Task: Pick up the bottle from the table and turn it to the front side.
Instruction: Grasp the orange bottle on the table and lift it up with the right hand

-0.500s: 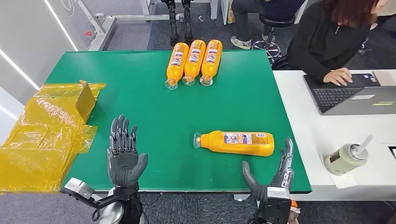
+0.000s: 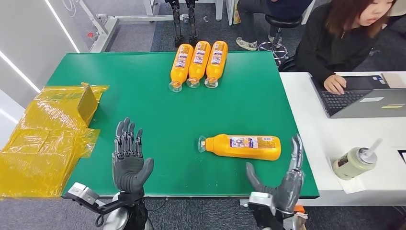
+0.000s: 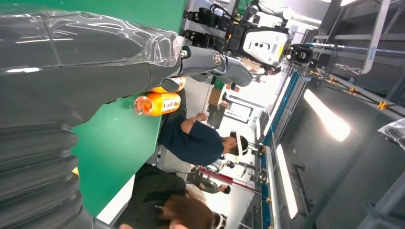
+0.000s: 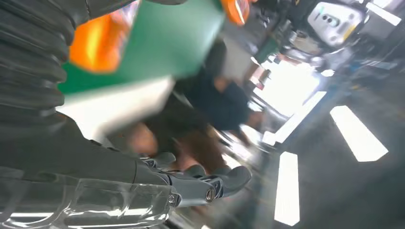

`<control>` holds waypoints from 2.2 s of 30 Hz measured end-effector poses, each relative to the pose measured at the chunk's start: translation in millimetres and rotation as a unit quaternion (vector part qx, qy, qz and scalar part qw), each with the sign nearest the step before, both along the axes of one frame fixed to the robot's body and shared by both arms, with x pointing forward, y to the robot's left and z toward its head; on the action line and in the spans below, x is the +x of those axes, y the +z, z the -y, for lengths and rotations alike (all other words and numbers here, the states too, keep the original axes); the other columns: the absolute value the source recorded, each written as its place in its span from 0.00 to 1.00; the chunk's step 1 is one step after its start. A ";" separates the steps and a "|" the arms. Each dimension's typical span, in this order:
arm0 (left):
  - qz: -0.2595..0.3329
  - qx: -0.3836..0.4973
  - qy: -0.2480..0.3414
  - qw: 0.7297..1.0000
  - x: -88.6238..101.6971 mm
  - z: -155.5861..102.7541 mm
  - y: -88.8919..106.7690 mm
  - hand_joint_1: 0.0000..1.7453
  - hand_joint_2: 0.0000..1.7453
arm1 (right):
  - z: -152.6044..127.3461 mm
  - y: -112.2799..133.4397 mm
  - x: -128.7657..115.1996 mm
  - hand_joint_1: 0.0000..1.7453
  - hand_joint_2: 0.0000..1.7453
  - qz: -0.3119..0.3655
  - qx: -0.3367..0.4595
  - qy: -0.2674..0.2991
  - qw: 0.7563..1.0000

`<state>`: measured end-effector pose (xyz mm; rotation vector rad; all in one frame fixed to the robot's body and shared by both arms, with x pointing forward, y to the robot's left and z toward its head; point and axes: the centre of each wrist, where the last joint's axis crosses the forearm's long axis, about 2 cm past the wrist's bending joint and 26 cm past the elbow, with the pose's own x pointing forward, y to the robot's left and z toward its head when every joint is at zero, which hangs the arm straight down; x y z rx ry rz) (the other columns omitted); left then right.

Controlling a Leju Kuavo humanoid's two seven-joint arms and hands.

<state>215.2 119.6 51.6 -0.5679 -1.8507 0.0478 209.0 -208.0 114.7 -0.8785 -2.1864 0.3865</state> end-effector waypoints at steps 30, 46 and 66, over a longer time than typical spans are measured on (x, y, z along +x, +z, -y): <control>-0.005 0.012 -0.021 1.000 -10.0 -3.9 -8.0 0.00 1.00 | 66.4 -1.8 155.5 0.00 1.00 -0.349 -0.253 0.195 0.881; -0.007 0.016 -0.029 0.999 -11.6 -9.9 -11.5 0.00 1.00 | 104.2 17.2 195.9 0.00 1.00 -0.466 -0.364 0.207 0.779; -0.018 -0.004 -0.020 1.000 -11.6 -18.1 -14.7 0.00 1.00 | 115.7 47.2 210.8 1.00 1.00 -0.588 -0.360 0.256 0.677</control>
